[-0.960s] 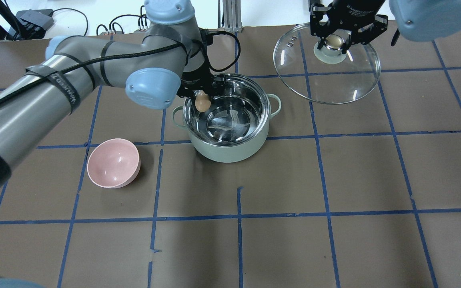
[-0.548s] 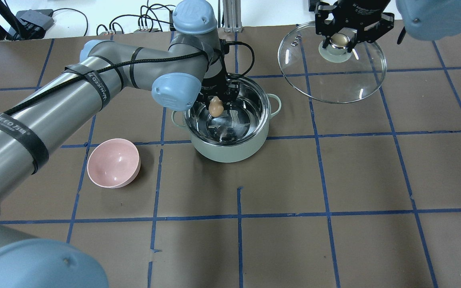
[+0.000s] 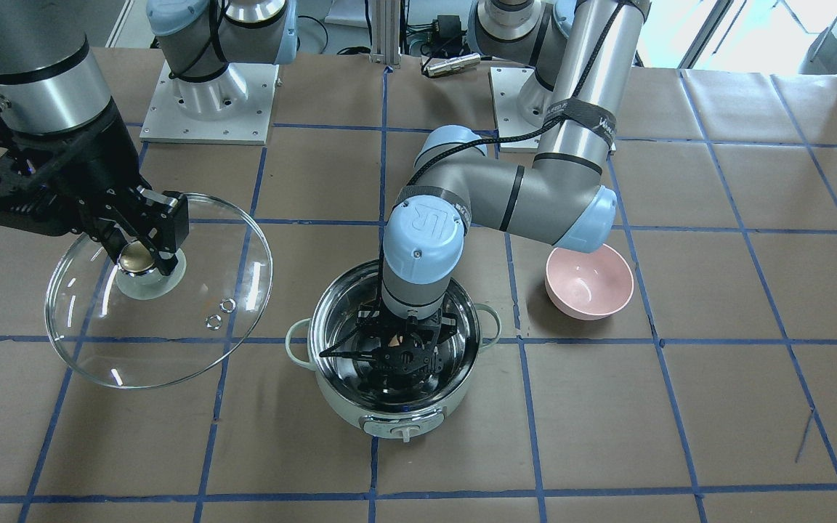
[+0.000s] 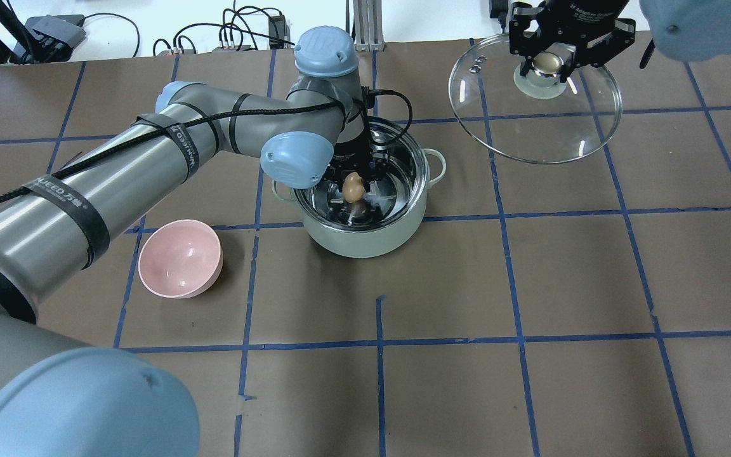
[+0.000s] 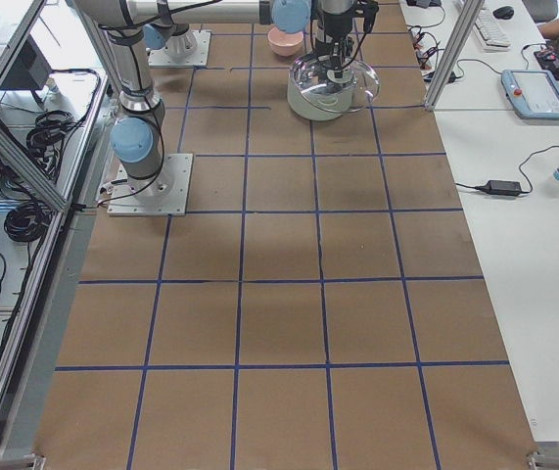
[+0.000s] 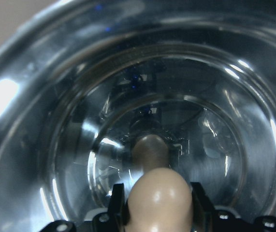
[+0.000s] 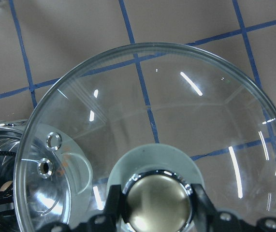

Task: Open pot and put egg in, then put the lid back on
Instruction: 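Lower the egg into the pot and open the left gripper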

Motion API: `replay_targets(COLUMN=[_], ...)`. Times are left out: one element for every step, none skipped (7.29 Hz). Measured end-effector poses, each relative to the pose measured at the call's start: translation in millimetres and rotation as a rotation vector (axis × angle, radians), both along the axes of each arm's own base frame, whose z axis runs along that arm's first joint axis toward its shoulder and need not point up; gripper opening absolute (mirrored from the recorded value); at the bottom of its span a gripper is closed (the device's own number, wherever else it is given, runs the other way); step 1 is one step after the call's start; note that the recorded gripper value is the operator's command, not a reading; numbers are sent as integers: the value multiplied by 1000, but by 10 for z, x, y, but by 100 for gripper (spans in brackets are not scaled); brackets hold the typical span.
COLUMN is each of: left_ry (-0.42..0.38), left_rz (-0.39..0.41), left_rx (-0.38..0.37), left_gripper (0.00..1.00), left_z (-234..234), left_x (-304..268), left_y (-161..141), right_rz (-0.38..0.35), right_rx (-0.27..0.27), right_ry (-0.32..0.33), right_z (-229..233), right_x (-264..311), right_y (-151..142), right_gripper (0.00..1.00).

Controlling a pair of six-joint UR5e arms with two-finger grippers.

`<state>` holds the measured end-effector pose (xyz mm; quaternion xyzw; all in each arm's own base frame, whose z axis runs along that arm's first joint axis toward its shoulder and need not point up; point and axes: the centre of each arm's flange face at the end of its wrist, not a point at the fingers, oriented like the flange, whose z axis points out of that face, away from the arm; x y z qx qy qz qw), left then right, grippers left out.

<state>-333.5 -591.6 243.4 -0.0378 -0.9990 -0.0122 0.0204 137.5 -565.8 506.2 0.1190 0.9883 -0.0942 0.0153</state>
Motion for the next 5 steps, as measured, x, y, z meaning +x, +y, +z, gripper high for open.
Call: replay_targets(left_ry=[2,1,-2,-2,0], left_rz=[-3,-6,-6,-5,-4], left_rx=[1,0,0,0,-4], left_gripper=[66,87,94,95,100], left_z=[-8,-12,-17,-12,16], left_x=[-4,-3,0,1,2], left_y=[2,2,3,5,9], right_rz=[0,1,1,1,1], right_rx=[0,0,-1,-1,-1], right_ry=[0,1,1,0,0], right_z=[2,5,8,9,9], right_x=[-2,-5,-5,-4,-4], right_y=[2,1,0,0,0], right_gripper=[55,55,55,55,55])
